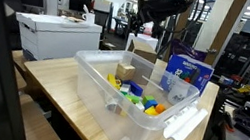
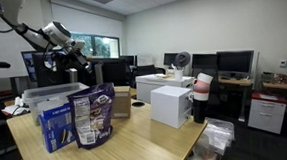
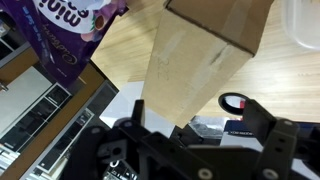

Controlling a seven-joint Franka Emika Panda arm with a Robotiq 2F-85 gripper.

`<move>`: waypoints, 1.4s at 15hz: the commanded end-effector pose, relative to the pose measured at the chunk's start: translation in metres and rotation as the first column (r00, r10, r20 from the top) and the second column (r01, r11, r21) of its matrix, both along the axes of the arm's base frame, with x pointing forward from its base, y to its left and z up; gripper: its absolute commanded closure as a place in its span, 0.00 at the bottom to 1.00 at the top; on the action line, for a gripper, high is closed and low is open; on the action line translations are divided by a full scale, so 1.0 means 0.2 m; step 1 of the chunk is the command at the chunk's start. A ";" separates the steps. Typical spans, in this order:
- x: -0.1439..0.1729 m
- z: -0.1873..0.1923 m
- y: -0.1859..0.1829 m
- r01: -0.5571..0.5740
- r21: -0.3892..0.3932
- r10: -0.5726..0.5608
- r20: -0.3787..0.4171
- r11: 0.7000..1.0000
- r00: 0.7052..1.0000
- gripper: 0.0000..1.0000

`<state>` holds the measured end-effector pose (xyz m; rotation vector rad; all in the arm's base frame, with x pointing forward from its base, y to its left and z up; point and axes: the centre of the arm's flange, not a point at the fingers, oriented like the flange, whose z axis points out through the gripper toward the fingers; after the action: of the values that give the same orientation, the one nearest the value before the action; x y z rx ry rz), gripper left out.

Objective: Set the box upright, then open it

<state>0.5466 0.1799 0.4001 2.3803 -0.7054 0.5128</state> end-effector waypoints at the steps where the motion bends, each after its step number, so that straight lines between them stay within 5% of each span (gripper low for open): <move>1: 0.00 0.00 0.00 0.000 0.000 0.000 -0.001 1.000 1.000 0.00; 9: 0.04 -0.12 0.00 0.044 -0.074 -0.044 0.002 0.996 0.999 0.00; 18: 0.15 -0.27 -0.04 0.127 -0.034 -0.126 0.015 0.991 0.992 0.00; 20: 0.16 -0.29 -0.05 0.139 -0.040 -0.138 0.011 0.990 0.990 0.26; 21: 0.16 -0.29 -0.07 0.143 -0.050 -0.143 0.010 0.988 0.990 0.30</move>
<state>0.5734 0.1695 0.3452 2.2921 -0.8088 0.4689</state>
